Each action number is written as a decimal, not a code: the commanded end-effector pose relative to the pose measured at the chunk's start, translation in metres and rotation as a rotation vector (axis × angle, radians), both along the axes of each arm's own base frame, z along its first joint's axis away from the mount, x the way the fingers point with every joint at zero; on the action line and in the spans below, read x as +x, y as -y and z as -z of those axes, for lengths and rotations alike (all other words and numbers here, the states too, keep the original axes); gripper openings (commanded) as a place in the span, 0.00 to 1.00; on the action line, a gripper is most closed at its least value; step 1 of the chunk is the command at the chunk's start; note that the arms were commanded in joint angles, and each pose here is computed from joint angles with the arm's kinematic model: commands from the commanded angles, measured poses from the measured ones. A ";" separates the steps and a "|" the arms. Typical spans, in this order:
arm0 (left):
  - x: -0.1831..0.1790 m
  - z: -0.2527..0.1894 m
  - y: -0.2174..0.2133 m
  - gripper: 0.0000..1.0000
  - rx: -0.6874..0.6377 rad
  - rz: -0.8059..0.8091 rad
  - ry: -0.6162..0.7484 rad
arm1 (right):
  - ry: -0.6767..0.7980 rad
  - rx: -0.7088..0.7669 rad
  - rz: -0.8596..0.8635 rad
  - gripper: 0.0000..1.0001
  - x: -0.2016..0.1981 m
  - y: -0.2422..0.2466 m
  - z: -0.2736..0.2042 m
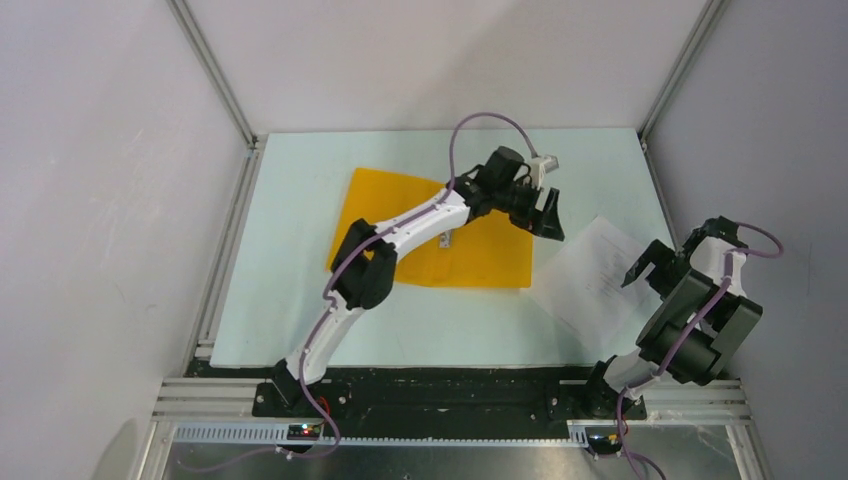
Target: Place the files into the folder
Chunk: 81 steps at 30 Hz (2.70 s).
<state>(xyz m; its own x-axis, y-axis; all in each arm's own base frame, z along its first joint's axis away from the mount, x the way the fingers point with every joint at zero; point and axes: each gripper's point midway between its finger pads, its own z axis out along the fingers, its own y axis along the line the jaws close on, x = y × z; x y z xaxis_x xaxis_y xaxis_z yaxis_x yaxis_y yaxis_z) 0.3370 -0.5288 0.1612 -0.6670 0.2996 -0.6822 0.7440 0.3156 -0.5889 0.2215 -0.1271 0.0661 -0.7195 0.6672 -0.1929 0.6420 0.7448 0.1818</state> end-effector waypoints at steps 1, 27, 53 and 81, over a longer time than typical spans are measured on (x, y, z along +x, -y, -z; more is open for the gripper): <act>0.017 -0.014 0.021 0.87 -0.110 -0.061 -0.074 | 0.035 0.052 0.045 0.99 0.008 -0.005 0.001; -0.019 0.078 0.035 0.84 0.020 -0.087 -0.308 | 0.114 0.234 -0.175 0.96 0.038 0.001 0.067; -0.030 0.147 0.031 0.56 0.160 -0.180 -0.438 | 0.364 0.400 -0.252 0.79 0.076 -0.018 0.031; -0.024 0.143 0.021 0.53 0.181 -0.191 -0.372 | 0.553 0.493 -0.165 0.71 0.101 -0.027 -0.029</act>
<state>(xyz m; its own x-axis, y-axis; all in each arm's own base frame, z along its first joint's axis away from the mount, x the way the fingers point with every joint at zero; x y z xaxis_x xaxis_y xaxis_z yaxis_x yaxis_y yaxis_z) 0.3192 -0.5581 0.0366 -0.9198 0.2150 -0.3283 0.3924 0.4922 -0.7770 0.3181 -0.1013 0.0948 -0.7045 0.6580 -0.2660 0.2577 0.5864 0.7679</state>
